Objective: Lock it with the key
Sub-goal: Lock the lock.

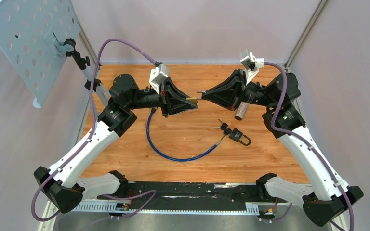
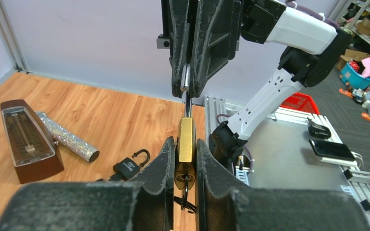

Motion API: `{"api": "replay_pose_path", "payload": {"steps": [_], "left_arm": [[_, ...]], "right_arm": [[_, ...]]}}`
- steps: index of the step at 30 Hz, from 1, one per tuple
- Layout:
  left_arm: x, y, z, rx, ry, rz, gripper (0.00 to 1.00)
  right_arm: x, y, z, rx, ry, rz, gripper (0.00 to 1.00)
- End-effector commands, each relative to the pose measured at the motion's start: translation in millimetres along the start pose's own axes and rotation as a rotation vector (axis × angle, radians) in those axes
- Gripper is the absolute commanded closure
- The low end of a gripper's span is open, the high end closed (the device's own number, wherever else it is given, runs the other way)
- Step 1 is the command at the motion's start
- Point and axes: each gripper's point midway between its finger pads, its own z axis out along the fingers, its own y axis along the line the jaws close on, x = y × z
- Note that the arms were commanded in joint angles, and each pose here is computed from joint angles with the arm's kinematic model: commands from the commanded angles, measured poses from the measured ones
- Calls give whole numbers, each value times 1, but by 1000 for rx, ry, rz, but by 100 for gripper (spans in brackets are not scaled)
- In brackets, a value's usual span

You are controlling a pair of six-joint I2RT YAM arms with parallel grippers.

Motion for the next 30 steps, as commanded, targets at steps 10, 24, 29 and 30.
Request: {"api": "replay_pose_path", "payload": {"steps": [10,24,29,30], "left_arm": [[-28,-6,-10,-24,-54,71,48],[-26,-5,-16,-5,-57,32,54],[-22,-4,-15,8,-46,16,51],[-23,-5,-15,9,-51,20,50]], "right_arm": [[-23,14,1,-35,-54,-67,100],[-19,12,2,-35,-54,-40,100],[-19,11,3,-39,-64,-31,100],[-19,11,3,-40,-64,-28,100]]}}
